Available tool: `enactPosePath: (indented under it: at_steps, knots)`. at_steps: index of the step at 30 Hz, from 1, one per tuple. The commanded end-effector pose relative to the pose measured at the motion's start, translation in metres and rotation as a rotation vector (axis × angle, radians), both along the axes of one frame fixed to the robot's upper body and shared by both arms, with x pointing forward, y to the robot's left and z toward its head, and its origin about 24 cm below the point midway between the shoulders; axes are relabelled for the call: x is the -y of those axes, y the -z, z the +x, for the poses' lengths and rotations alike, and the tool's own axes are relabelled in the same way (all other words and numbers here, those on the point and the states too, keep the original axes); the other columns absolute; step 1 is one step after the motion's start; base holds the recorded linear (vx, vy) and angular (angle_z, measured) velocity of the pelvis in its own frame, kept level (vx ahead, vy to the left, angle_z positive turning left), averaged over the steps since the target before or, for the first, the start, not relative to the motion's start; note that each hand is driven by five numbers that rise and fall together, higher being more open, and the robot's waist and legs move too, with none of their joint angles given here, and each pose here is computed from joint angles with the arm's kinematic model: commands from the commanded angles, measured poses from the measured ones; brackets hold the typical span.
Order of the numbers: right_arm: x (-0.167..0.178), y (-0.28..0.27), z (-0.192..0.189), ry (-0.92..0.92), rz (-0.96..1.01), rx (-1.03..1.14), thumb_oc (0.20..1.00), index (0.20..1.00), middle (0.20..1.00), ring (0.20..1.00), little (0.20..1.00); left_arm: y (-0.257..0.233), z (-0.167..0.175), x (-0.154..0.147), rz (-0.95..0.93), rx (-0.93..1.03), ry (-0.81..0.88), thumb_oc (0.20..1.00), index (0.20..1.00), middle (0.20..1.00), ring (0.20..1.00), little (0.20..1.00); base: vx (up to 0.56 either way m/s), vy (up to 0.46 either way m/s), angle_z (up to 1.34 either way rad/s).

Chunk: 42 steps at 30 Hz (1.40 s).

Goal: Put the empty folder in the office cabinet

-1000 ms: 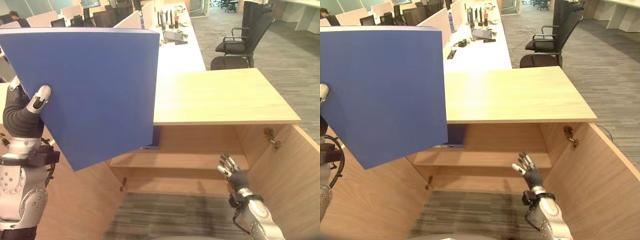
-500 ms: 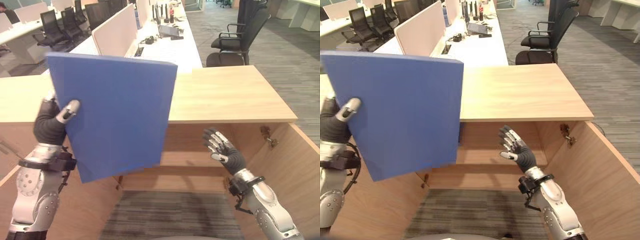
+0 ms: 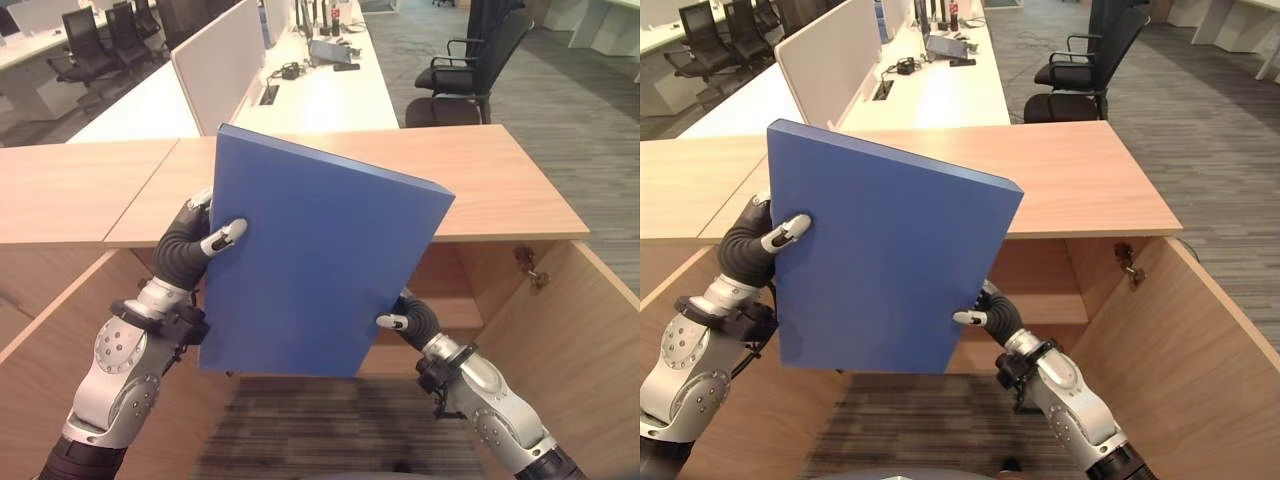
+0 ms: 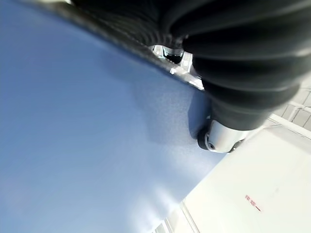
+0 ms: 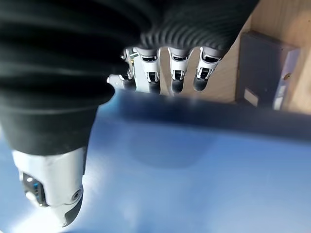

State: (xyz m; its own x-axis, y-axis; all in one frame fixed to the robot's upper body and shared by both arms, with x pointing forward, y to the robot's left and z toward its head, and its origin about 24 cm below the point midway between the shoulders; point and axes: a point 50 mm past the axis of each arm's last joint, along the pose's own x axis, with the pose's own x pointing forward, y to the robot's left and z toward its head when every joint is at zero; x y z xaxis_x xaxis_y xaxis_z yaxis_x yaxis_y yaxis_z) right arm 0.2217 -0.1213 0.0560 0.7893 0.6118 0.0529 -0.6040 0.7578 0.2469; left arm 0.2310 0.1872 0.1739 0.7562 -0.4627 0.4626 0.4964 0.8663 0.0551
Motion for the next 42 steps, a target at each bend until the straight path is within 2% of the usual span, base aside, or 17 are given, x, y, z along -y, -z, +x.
enactPosePath:
  at_steps: [1,8,9,10,23,30,31,32,33,35,38,42]
  knots:
    - [-0.023,-0.036,0.014,-0.082,0.127,0.136,1.0,1.0,1.0,1.0,1.0,-0.034,0.004,0.007,0.006,0.148,0.071,0.2,0.2,0.2,0.2,0.2,0.0,0.0,0.0]
    - [-0.042,-0.054,0.017,-0.172,0.162,0.181,1.0,1.0,1.0,1.0,1.0,-0.029,0.01,0.023,0.027,0.096,0.167,0.2,0.2,0.2,0.2,0.2,0.0,-0.002,-0.01]
    - [-0.043,-0.054,0.017,-0.175,0.168,0.176,0.661,0.661,0.661,0.661,0.661,-0.029,0.01,0.023,0.029,0.093,0.169,0.2,0.2,0.2,0.2,0.2,0.0,0.0,0.0]
    - [-0.045,-0.054,0.017,-0.186,0.178,0.171,0.2,0.2,0.2,0.2,0.2,-0.028,0.01,0.023,0.031,0.082,0.175,0.2,0.2,0.2,0.2,0.2,0.0,0.0,0.0]
    - [-0.036,-0.054,0.016,-0.169,0.198,0.166,0.2,0.2,0.2,0.2,0.2,-0.022,0.009,0.015,0.0,0.067,0.135,0.2,0.2,0.2,0.2,0.2,0.0,0.0,0.0]
    - [-0.024,-0.049,0.015,-0.129,0.182,0.15,0.2,0.2,0.2,0.2,0.2,-0.015,0.008,-0.003,-0.029,0.058,0.025,0.2,0.2,0.2,0.2,0.2,0.0,0.0,0.0]
    - [-0.022,-0.049,0.015,-0.124,0.175,0.153,0.2,0.2,0.2,0.2,0.2,-0.014,0.007,-0.006,-0.028,0.06,0.0,0.41,0.41,0.41,0.41,0.41,0.0,0.0,0.0]
    - [-0.021,-0.049,0.016,-0.119,0.168,0.157,0.2,0.2,0.2,0.2,0.2,-0.014,0.007,-0.009,-0.024,0.065,-0.027,0.925,0.925,0.925,0.925,0.925,0.0,0.0,0.0]
    - [-0.017,-0.048,0.016,-0.105,0.147,0.161,0.2,0.2,0.2,0.2,0.2,-0.013,0.007,-0.017,-0.014,0.081,-0.1,1.0,1.0,1.0,1.0,1.0,0.0,0.0,0.0]
    - [-0.004,-0.042,0.017,-0.065,0.055,0.169,0.2,0.2,0.2,0.2,0.2,-0.008,0.005,-0.032,0.007,0.078,-0.2,1.0,1.0,1.0,1.0,1.0,0.0,0.0,0.0]
    - [0.038,-0.024,0.011,0.045,-0.185,0.174,0.2,0.2,0.2,0.2,0.2,0.003,-0.01,-0.072,0.064,0.056,-0.407,1.0,1.0,1.0,1.0,1.0,0.0,0.005,0.04]
    - [0.058,-0.012,0.004,0.082,-0.328,0.166,0.2,0.2,0.2,0.2,0.2,0.031,-0.029,-0.102,0.042,-0.065,-0.519,1.0,1.0,1.0,1.0,1.0,0.02,0.012,0.06]
